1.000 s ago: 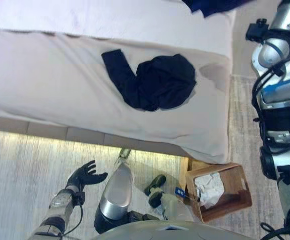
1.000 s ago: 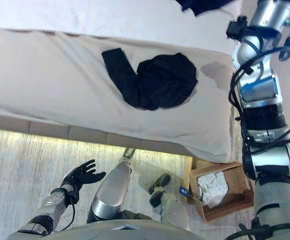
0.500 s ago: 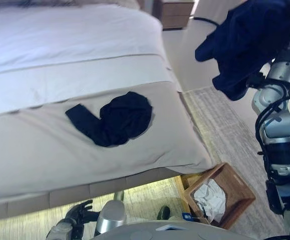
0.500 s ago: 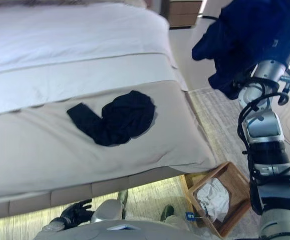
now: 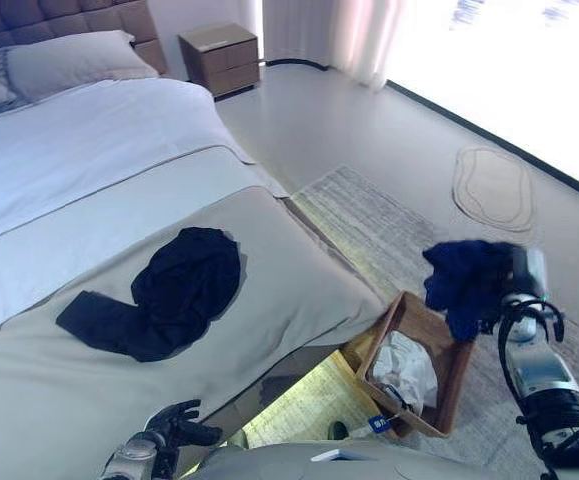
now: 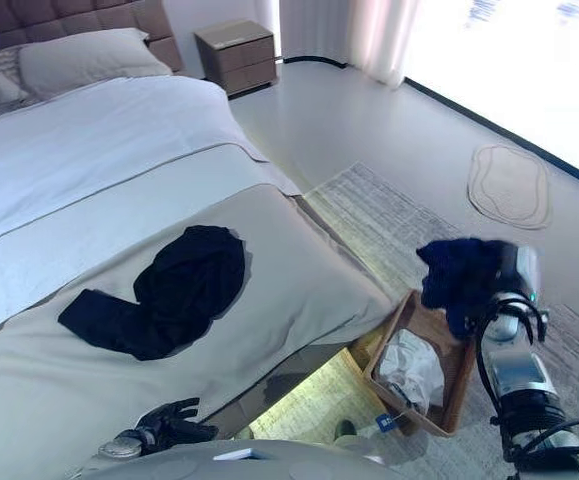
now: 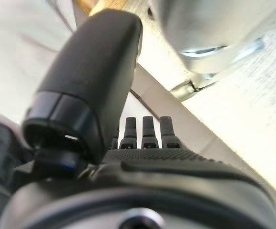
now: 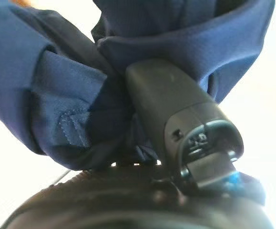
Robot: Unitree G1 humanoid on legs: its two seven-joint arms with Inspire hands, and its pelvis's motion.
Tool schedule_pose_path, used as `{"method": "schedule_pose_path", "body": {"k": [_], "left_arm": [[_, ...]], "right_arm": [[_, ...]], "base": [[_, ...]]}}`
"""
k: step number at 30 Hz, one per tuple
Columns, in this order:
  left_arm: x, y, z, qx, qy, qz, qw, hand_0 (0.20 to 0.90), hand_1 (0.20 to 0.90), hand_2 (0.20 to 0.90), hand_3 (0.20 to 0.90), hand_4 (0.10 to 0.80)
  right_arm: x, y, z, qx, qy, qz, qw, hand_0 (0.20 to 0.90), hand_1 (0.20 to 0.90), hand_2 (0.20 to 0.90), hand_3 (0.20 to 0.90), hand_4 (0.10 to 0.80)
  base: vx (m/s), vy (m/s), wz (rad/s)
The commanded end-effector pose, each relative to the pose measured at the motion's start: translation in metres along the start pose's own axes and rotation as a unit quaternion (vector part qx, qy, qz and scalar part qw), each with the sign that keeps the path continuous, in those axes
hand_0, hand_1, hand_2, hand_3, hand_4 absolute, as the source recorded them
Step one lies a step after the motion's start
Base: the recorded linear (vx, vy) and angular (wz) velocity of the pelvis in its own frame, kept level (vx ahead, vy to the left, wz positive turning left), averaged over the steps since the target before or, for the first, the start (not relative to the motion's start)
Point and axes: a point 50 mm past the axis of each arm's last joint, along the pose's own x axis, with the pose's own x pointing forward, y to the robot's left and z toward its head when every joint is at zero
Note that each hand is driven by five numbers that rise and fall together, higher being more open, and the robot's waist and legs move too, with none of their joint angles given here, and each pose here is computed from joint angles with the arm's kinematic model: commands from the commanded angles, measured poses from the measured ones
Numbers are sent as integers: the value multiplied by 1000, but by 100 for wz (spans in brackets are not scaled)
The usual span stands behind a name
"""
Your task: Pick up the clothes from the bed and place them into the basket
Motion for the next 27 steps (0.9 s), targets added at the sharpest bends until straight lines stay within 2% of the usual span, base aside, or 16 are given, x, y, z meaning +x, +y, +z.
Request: {"method": "schedule_pose_path", "body": {"k": [1, 6, 7, 8, 9, 13, 19, 24, 27], "left_arm": [[6, 6, 58, 38, -78, -4, 996, 900, 900, 900, 900, 800], [5, -3, 113, 46, -167, -12, 985, 900, 900, 900, 900, 800], [4, -5, 119, 48, -181, -14, 982, 900, 900, 900, 900, 800], [3, -5, 123, 49, -188, -16, 981, 900, 900, 900, 900, 800], [3, -5, 123, 49, -188, -16, 981, 900, 900, 900, 900, 800], [-1, -6, 141, 55, -221, -31, 973, 900, 900, 900, 900, 800], [-1, -7, 131, 40, -211, -47, 976, 900, 900, 900, 900, 800], [0, -1, 118, 38, -188, -48, 980, 900, 900, 900, 900, 800], [1, 4, 102, 30, -166, -39, 985, 900, 900, 900, 900, 800]], "right_arm": [[26, -37, 91, 17, -145, -107, 983, 300, 300, 300, 200, 100], [45, -48, 100, -4, -100, -153, 983, 300, 300, 300, 200, 100], [48, -52, 94, -10, -80, -159, 984, 469, 469, 469, 398, 298], [51, -53, 88, -15, -57, -158, 986, 799, 799, 799, 782, 682], [51, -53, 88, -15, -57, -158, 986, 900, 900, 900, 900, 800], [62, -70, 57, -45, 40, -182, 981, 900, 900, 900, 900, 800], [59, -85, 18, -88, 131, -180, 971, 900, 900, 900, 900, 800], [53, -92, -6, -108, 170, -171, 965, 900, 900, 900, 900, 800], [53, -97, -3, -87, 145, -195, 966, 900, 900, 900, 900, 800]], "base": [[-423, -50, -11], [-239, -17, -1], [-108, -41, -4], [-43, -35, -10], [-40, -46, -11], [-36, -27, 2], [43, 48, 5], [52, 17, 12], [83, -5, 12]]}}
